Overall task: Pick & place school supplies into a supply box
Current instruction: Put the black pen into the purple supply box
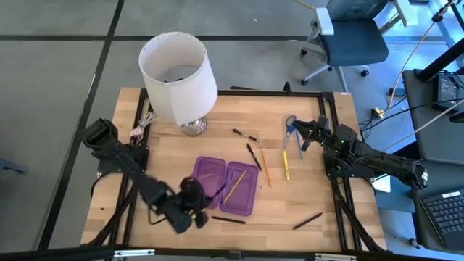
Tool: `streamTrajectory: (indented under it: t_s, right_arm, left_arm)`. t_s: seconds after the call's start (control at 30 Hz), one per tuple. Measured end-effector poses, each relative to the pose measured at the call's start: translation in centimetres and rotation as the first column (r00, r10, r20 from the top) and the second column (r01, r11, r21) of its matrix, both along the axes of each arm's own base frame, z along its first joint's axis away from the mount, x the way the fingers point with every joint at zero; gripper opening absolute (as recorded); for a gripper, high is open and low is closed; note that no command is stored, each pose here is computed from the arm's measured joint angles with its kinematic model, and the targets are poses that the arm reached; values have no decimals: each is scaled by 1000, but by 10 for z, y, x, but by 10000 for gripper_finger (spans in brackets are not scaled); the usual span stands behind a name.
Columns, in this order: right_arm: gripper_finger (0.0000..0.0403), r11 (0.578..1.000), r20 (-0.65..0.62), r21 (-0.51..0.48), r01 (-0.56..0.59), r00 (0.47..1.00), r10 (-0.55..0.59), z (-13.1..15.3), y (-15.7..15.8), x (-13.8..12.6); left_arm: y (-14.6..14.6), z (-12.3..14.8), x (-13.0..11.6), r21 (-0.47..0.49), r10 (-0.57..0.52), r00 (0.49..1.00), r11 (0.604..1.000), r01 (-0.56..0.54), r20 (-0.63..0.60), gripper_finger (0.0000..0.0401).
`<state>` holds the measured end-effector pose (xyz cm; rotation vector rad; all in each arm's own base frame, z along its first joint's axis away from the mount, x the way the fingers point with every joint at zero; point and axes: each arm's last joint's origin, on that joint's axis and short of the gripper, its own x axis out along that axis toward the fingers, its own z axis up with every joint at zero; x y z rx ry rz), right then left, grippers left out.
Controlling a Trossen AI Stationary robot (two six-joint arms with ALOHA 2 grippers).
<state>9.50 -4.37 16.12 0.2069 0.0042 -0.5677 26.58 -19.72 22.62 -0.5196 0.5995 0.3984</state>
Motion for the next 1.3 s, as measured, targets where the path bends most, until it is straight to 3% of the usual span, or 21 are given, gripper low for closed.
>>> streamTrajectory:
  t_s: [0.17,0.4,0.57,0.77,1.03,1.3]
  right_arm:
    - [62,1000,4,7,-3,1000,3,0,0,0]
    - [62,983,113,181,-44,993,23,0,1,1]
    - [62,982,126,177,-68,991,46,1,2,1]
    - [62,956,208,111,-270,947,243,16,7,3]
    - [62,946,-77,310,-92,990,121,49,10,-3]
    - [62,850,-355,522,67,923,145,65,13,8]
  left_arm:
    - [32,7,33,-28,7,999,1000,-5,50,32]
    - [64,-15,64,-119,70,998,990,-70,-6,29]
    - [71,-45,83,-178,33,998,983,-42,-57,32]
    - [79,-78,98,-294,-3,992,955,-35,-128,33]
    - [94,-94,106,-373,60,983,920,-122,-174,33]
    - [101,-88,114,-391,39,994,918,-75,-99,33]
